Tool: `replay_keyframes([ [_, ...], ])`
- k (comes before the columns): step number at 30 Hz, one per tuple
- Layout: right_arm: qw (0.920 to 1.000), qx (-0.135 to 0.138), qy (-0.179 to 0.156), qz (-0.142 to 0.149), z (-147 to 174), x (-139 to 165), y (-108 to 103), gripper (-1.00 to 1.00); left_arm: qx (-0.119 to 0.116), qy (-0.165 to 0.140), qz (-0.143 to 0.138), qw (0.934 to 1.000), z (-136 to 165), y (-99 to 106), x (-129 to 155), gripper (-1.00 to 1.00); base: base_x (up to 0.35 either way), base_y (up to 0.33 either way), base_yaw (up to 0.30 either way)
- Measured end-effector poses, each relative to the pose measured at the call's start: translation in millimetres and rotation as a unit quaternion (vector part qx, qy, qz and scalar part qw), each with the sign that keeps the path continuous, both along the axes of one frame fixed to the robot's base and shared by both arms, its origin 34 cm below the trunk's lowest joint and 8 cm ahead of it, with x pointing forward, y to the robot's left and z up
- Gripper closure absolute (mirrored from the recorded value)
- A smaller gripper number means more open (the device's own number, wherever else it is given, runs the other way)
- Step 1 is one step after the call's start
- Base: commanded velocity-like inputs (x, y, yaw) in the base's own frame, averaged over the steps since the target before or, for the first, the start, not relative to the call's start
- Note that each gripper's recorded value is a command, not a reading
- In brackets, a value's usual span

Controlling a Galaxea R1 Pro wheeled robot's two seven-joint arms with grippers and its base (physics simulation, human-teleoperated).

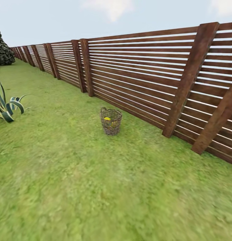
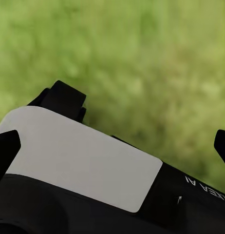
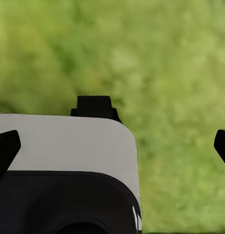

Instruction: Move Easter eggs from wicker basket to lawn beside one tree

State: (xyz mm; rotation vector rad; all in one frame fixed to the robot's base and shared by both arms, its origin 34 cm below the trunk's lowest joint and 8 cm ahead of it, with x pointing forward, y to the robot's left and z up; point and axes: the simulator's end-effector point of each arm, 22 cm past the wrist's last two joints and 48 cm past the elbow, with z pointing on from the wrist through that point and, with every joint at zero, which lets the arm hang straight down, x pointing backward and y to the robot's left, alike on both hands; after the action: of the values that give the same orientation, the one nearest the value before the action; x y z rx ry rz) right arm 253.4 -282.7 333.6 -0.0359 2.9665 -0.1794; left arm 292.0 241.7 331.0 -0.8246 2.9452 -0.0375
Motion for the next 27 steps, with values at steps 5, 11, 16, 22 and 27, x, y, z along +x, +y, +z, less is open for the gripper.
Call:
replay_keyframes([
  [5,1.0000,-0.001,0.000,0.000,0.1,-0.2,-0.2,-1.00,0.000,0.000,-0.001,1.0000,0.0,0.0,-0.1,-1.00,0.162,0.308,-0.253],
  [11,1.0000,-0.001,0.004,0.000,-0.8,-3.0,-0.3,-1.00,0.000,0.004,-0.002,1.0000,-1.1,0.0,-3.1,-1.00,0.240,0.265,-0.041],
  [16,1.0000,0.000,0.005,0.000,-1.0,-4.0,0.6,-1.00,0.000,0.004,-0.002,1.0000,-1.3,0.0,-3.6,-1.00,0.274,0.223,-0.001],
  [22,1.0000,-0.001,0.010,0.000,-1.2,-7.2,-2.2,-1.00,0.000,0.004,-0.002,1.0000,-1.3,-0.2,-3.6,-1.00,0.279,0.209,0.000],
  [27,1.0000,0.002,0.006,0.001,-1.1,-4.9,1.9,-1.00,0.000,0.004,-0.002,1.0000,-1.3,0.0,-3.8,-1.00,0.282,0.184,0.000],
])
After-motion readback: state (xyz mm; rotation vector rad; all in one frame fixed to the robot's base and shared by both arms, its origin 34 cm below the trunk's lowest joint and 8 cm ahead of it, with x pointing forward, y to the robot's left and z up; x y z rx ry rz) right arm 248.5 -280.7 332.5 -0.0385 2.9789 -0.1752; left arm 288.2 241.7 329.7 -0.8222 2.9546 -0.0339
